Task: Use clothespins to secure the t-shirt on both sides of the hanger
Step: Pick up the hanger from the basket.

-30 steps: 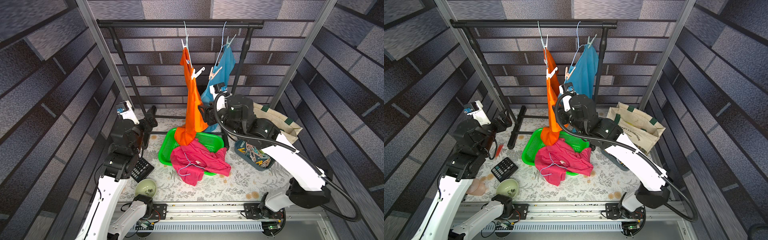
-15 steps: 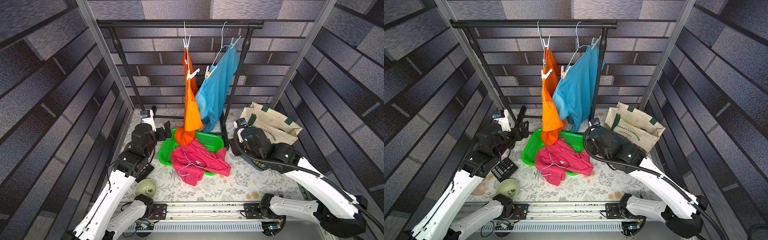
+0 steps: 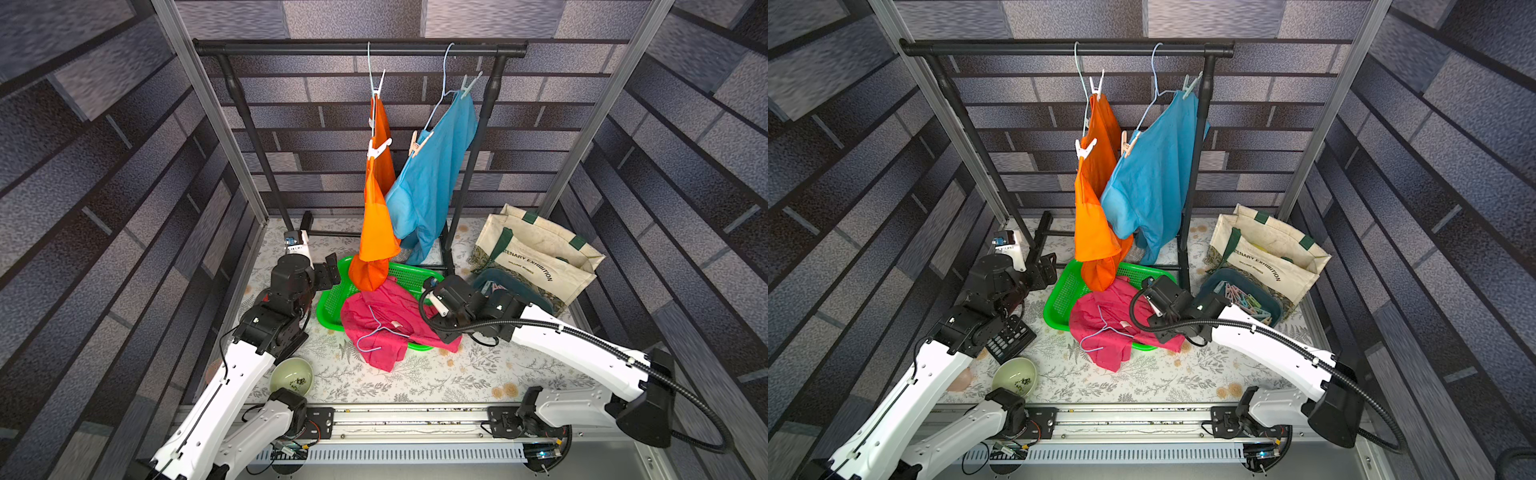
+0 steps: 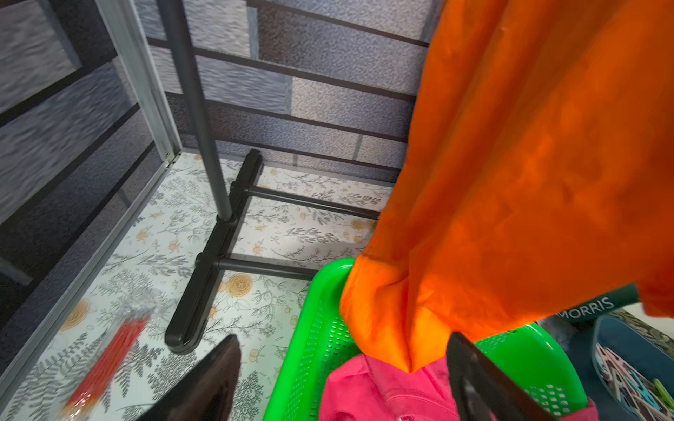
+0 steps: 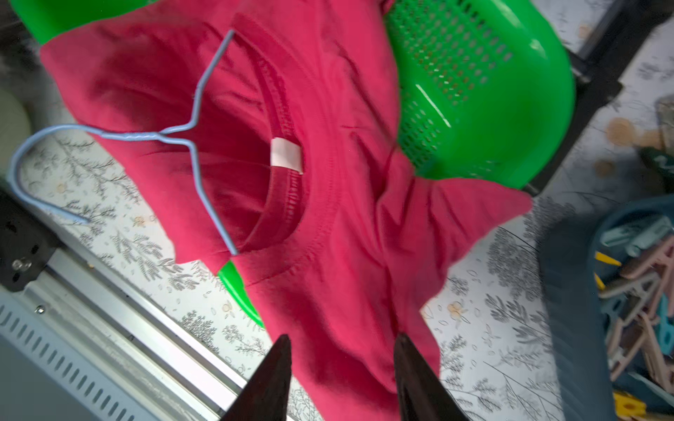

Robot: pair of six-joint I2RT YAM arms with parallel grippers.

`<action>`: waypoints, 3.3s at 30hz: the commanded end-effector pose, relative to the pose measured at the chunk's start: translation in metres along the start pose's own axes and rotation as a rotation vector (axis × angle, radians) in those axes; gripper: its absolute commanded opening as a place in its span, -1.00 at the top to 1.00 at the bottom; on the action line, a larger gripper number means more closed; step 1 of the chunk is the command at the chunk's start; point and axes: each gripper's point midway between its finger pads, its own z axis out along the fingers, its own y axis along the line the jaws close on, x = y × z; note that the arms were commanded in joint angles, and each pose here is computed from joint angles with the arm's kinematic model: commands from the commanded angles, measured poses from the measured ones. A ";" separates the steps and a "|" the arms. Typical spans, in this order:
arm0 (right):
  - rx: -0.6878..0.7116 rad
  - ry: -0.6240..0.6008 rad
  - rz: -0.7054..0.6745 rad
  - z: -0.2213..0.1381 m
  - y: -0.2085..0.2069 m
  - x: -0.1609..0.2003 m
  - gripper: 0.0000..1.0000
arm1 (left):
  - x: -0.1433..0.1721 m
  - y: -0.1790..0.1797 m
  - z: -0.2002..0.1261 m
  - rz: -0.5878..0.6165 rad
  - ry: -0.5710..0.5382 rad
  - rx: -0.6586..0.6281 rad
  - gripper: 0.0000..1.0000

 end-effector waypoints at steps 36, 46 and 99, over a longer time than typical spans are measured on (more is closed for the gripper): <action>0.034 0.074 -0.164 0.078 0.012 -0.006 -0.09 | -0.001 0.004 -0.004 -0.064 0.070 0.064 -1.00; 0.132 -0.007 -0.152 0.052 -0.007 -0.025 0.38 | -0.004 0.001 -0.005 -0.064 0.068 0.084 -1.00; -0.590 -0.249 0.164 -0.066 0.002 -0.057 1.00 | 0.101 -0.156 -0.006 0.238 0.481 0.791 -0.66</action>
